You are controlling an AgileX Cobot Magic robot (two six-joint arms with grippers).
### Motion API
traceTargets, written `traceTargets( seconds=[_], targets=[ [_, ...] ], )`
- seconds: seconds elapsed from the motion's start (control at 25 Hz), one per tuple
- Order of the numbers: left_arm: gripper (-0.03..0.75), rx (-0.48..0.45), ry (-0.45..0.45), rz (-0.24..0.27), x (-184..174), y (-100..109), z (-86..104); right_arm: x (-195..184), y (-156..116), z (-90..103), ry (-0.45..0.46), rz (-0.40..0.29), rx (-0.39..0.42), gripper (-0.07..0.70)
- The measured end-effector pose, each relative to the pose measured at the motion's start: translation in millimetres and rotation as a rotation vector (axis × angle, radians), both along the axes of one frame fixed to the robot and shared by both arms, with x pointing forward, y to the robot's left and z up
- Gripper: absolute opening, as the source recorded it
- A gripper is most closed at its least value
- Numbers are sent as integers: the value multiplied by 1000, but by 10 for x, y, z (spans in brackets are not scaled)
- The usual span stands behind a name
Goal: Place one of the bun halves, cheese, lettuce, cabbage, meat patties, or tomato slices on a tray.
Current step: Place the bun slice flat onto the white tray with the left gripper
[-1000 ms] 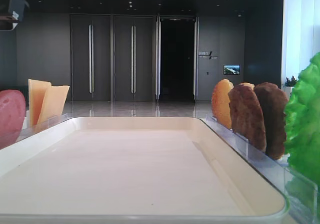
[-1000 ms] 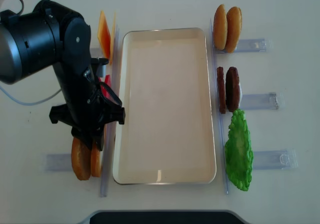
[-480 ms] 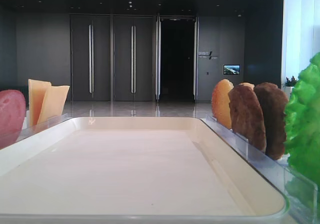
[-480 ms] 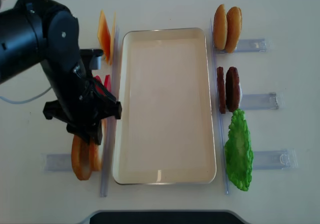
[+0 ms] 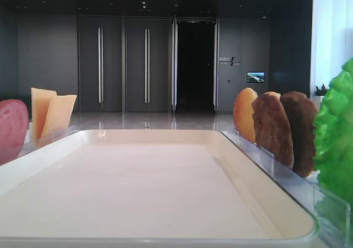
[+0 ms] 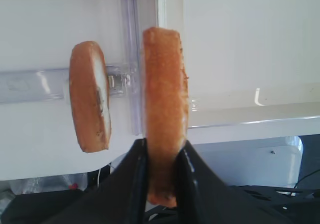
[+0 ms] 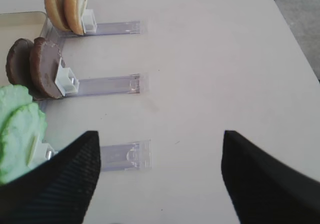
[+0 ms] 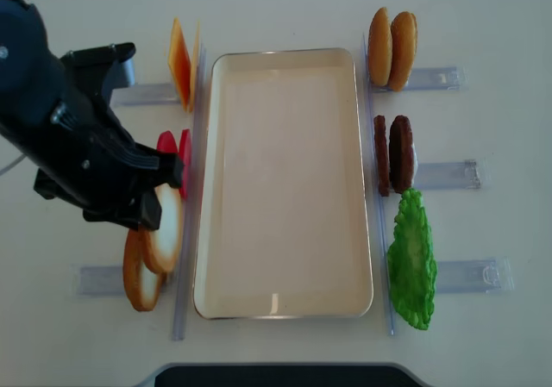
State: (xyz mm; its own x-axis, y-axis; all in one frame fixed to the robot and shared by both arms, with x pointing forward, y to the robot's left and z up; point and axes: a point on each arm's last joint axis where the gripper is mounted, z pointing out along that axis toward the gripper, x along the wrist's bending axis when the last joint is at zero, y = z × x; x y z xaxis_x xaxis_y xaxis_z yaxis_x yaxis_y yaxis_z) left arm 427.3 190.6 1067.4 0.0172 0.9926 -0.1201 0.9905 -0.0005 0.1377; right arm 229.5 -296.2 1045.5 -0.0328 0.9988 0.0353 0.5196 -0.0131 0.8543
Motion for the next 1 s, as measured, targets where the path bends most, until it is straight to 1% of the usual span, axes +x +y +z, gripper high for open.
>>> traceTargets(
  seconds=[0.08,0.24,0.36,0.48,0.6,0.72,0.8,0.88,1.0],
  targets=[
    [120,-9,-15,0,-32,18,43,0,0,0,0,0,0,514],
    [120,-10,-18,0,-40,23,52,0,0,0,0,0,0,514],
    [118,-10,-18,-20,-42,20,52,0,0,0,0,0,0,514],
    [117,-27,-10,-27,-50,4,53,0,0,0,0,0,0,514],
    [117,-29,4,-46,-68,1,14,0,0,0,0,0,0,514],
    [117,-81,9,-76,-82,-45,-35,0,0,0,0,0,0,514],
    [117,-130,-9,-85,-86,-81,-58,0,0,0,0,0,0,514],
    [117,-165,-19,-78,-92,-81,-81,0,0,0,0,0,0,514],
    [117,-214,-10,-56,-126,-6,-157,0,0,0,0,0,0,514]
  ],
)
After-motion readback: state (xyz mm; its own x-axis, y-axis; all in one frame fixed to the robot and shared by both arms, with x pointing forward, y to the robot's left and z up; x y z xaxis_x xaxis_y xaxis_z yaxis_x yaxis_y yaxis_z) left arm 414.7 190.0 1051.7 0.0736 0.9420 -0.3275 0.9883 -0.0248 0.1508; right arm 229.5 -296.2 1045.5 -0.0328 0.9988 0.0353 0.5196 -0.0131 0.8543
